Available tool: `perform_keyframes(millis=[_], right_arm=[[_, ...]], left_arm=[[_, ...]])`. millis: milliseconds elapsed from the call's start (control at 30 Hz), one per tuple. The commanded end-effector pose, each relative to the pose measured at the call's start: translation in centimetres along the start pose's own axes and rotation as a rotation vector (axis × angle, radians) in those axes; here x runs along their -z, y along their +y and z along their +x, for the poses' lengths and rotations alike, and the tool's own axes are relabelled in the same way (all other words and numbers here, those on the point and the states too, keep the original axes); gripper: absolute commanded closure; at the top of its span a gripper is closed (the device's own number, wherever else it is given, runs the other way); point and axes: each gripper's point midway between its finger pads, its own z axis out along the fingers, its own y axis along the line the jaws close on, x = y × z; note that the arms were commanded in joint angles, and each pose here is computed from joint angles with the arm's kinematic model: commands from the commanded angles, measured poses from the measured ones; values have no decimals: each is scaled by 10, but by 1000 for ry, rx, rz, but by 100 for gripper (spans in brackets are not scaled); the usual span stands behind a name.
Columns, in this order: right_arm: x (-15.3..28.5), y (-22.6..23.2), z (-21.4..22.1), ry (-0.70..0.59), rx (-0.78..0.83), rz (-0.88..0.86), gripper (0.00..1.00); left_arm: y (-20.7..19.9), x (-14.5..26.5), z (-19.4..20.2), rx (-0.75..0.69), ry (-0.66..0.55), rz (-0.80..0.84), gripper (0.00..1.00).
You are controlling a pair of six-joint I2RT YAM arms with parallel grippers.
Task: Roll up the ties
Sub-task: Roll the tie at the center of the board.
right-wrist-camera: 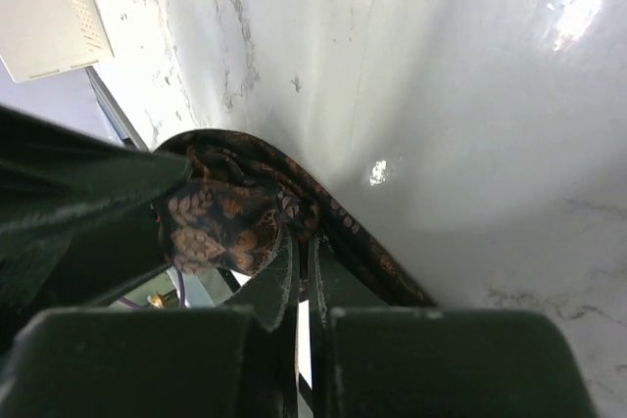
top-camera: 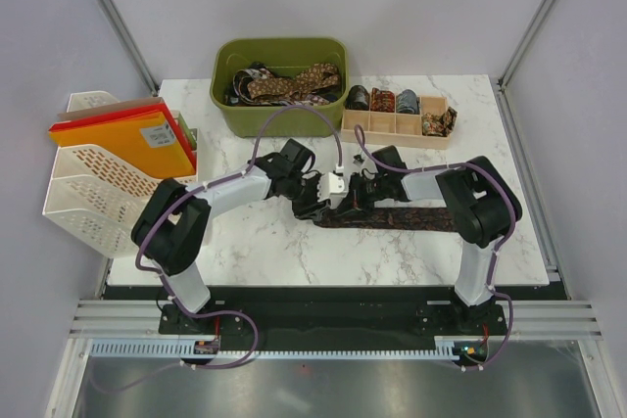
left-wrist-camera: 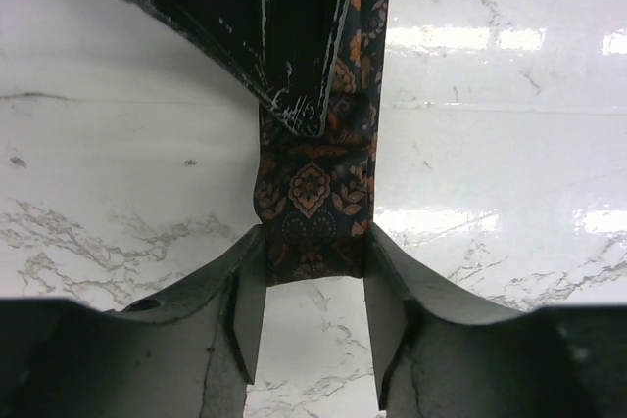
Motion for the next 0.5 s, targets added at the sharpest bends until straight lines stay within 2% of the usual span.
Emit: perform_keyframes(millis=[0,267,467], right_arm=[[-13,-19,-4,-39,4,84,100],[-18,-1,-7,-58,-38,12,99],[-11,11,-4,-49,-43,-28,94]], left_arm=[[-4,3,-32,-31,-69,33,54],[-18,-18,-31,-9,-30,83,58],[-21,-39,-17,-8,76,74,57]])
